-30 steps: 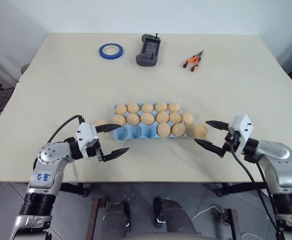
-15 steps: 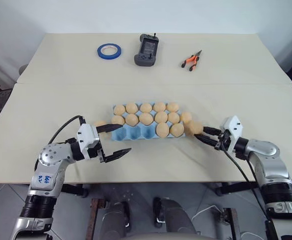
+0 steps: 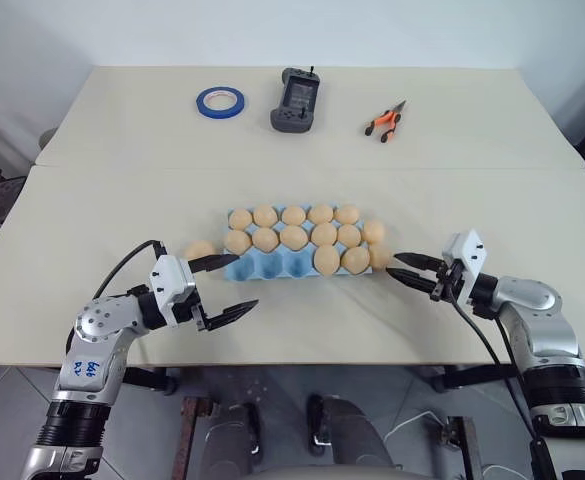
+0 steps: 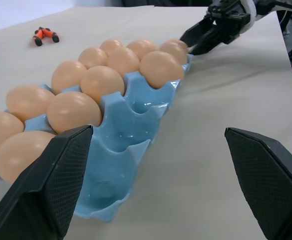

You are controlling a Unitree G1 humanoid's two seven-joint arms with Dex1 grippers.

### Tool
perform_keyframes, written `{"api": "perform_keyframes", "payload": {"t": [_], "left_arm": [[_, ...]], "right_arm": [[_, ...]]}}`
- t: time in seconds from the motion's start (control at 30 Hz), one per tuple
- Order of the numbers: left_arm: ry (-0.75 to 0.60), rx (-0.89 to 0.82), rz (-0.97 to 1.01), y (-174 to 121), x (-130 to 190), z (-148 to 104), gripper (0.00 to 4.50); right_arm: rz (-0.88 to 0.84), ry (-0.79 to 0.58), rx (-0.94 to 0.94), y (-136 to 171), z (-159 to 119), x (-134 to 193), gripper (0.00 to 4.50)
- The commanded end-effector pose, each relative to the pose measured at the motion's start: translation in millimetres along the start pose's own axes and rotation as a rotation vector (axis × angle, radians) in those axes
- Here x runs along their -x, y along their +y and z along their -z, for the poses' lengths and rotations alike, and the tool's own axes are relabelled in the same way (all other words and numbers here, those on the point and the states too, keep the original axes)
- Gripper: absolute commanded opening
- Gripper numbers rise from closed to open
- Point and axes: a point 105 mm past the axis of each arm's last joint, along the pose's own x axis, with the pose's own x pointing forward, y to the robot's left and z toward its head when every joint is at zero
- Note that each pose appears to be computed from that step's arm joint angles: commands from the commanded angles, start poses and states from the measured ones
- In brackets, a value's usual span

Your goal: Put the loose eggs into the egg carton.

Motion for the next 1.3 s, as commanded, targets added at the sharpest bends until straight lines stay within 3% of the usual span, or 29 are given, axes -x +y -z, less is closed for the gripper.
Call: {"api": "perform_keyframes", "payload": {"t": [0.03, 0.17, 0.57, 0.67, 0.8, 1.03, 1.17, 1.3], "left_arm": [[-0.027, -0.055, -0.009, 1.0, 1.9, -12.9, 4.50], [-0.028, -0.053, -0.012, 0.2, 1.7, -13.3, 4.50], [-0.025, -0.055, -0.022, 0.6, 2.4, -14.0, 4.50], [-0.025, -0.055, -0.024, 0.9, 2.3, -14.0, 4.50], [-0.023, -0.055, -0.029, 1.4, 2.8, -14.0, 4.50], [-0.014, -0.053, -0.046, 1.8, 7.8, -12.2, 4.50], [-0.011, -0.054, -0.059, 3.9, 10.0, -11.8, 4.50], [-0.010, -0.054, -0.060, 5.6, 9.9, -11.3, 4.50]], "right_arm": [[0.019, -0.007, 0.060, -10.5, -11.0, 6.1, 3.11], [-0.002, -0.009, 0.090, -10.8, -12.3, 2.4, 4.46], [-0.076, -0.033, 0.074, 1.1, -12.3, -36.1, 4.46], [-0.059, -0.042, 0.081, -0.5, -13.0, -39.1, 3.90], [-0.043, -0.055, 0.091, -4.1, -16.2, -31.6, 2.52], [-0.051, -0.066, 0.126, -7.1, -29.2, -4.1, 2.52], [-0.216, -0.227, 0.082, 26.1, -77.4, -15.3, 2.52], [-0.313, -0.258, 0.085, 52.7, -92.7, -37.4, 2.52]]}}
